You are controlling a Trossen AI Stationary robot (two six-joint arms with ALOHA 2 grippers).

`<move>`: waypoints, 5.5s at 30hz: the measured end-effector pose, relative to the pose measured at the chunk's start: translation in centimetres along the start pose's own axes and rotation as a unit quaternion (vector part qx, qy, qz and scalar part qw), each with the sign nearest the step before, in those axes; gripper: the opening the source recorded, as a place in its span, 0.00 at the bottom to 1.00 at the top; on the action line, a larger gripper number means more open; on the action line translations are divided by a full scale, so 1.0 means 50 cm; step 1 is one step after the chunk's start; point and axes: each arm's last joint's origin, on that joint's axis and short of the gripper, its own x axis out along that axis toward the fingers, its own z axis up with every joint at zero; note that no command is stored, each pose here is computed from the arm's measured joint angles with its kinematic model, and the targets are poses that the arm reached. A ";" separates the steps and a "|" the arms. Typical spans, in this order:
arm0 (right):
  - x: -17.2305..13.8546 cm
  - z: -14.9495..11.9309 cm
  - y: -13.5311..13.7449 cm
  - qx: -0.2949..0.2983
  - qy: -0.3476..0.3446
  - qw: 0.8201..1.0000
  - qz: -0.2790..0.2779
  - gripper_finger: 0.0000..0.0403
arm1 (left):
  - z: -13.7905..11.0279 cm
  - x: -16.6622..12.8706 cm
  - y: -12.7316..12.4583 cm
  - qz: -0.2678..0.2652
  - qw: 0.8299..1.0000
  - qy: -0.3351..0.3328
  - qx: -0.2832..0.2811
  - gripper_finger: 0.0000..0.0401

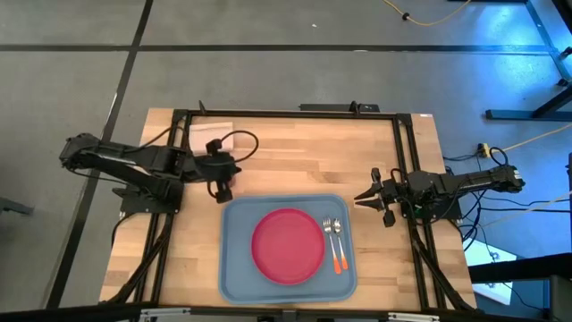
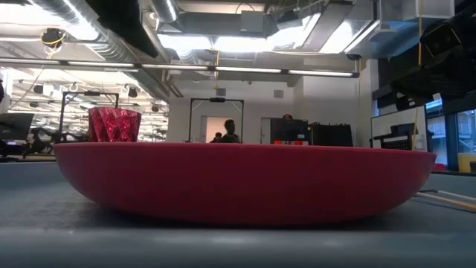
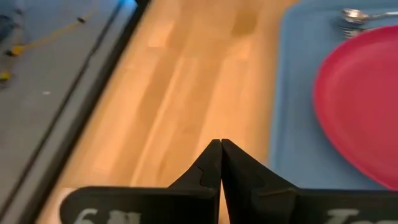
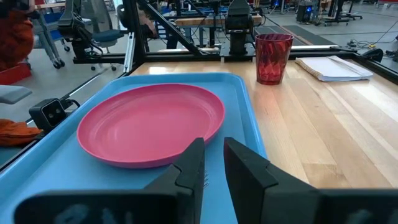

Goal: Pick and place plate/cup/fork/spoon on tray
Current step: Put the red cup on the blue tray to the top left of the red plate

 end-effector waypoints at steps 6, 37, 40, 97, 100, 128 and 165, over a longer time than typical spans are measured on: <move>0.000 0.000 0.000 0.000 0.000 1.000 0.000 0.16 | -0.005 0.002 -0.003 -0.021 0.999 0.016 -0.031 0.01; 0.000 0.000 0.000 0.000 0.000 1.000 0.000 0.16 | -0.016 0.016 0.032 0.043 0.992 0.053 -0.108 0.27; 0.000 0.000 0.000 0.000 0.000 1.000 0.000 0.16 | -0.025 0.021 0.034 0.049 0.990 0.063 -0.115 0.27; 0.000 0.000 0.000 0.000 0.000 1.000 0.000 0.16 | -0.117 0.073 0.000 0.086 0.976 0.146 -0.135 0.27; 0.000 0.000 0.000 0.000 0.000 1.000 0.000 0.16 | -0.116 0.073 0.003 0.108 0.976 0.135 -0.131 0.27; 0.000 0.000 0.000 0.000 0.000 1.000 0.000 0.16 | -0.040 0.028 0.137 0.232 0.917 0.144 -0.290 0.27; 0.000 0.000 0.000 0.000 0.000 1.000 0.000 0.16 | -0.085 0.185 0.134 0.238 0.869 0.338 -0.270 0.25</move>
